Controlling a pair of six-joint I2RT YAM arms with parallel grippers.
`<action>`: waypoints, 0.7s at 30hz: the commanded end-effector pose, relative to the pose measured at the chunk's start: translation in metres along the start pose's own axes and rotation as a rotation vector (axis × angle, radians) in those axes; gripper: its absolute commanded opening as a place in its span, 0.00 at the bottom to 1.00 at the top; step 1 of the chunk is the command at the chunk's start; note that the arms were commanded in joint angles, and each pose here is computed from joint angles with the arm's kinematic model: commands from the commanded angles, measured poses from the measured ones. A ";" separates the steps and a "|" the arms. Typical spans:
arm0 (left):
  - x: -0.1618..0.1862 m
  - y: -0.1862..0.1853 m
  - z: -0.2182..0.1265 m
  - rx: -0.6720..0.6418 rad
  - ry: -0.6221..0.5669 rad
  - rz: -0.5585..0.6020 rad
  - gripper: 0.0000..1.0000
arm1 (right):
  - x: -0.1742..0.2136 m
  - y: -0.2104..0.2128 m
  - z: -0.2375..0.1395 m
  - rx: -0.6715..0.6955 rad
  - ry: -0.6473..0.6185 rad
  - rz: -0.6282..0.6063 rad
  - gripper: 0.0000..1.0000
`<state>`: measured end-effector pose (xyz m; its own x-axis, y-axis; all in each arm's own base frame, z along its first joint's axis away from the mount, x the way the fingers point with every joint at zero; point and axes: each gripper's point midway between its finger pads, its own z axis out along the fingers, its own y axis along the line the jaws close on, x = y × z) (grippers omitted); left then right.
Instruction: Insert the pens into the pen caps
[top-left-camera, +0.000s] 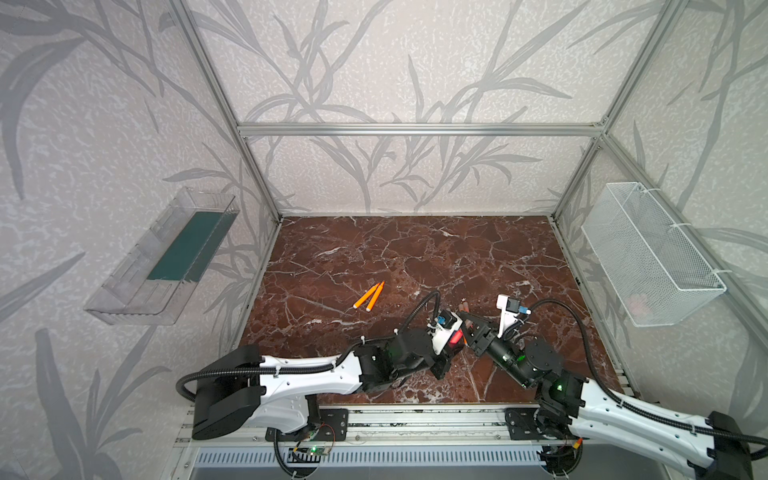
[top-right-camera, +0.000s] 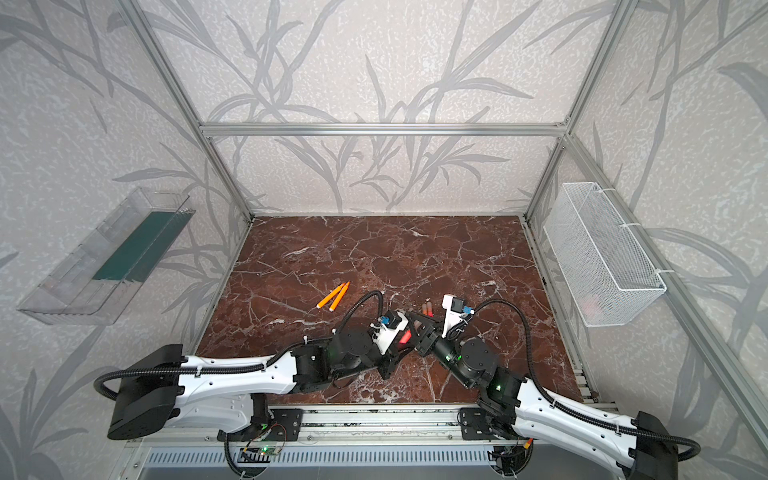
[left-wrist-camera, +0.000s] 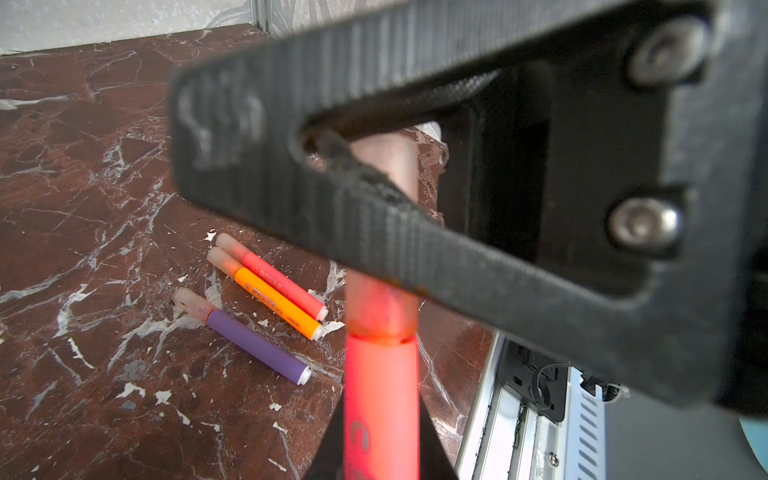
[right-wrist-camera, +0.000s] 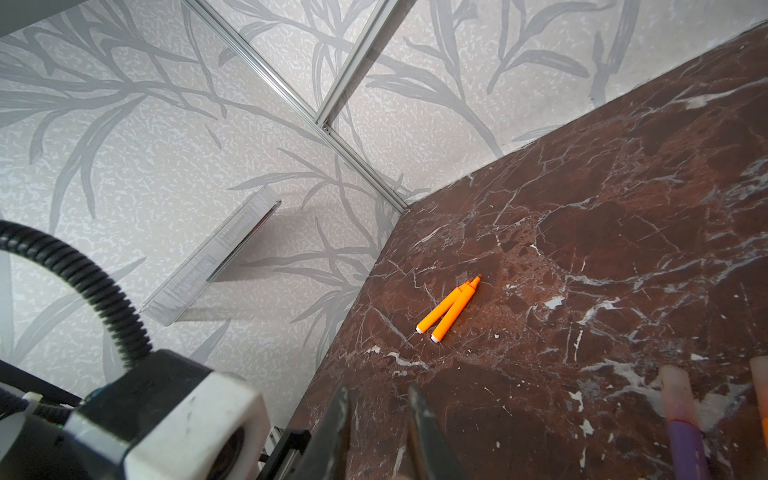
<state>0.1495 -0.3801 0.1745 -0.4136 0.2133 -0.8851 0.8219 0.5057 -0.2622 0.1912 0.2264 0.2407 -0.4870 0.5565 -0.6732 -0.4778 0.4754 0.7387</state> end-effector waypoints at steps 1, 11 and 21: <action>-0.005 -0.002 -0.002 0.002 -0.014 0.021 0.00 | -0.025 0.011 0.000 -0.024 -0.073 0.016 0.23; -0.006 -0.003 -0.002 0.001 -0.015 0.027 0.00 | -0.026 0.004 0.001 -0.004 -0.071 0.029 0.18; -0.022 0.004 -0.001 -0.061 -0.041 0.037 0.00 | 0.000 0.010 0.016 -0.031 0.057 0.016 0.00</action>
<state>0.1557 -0.3747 0.1696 -0.4047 0.2322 -0.8845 0.8079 0.5438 -0.2269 0.2057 0.2286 0.2383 -0.5026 0.5600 -0.6586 -0.4454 0.4853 0.7524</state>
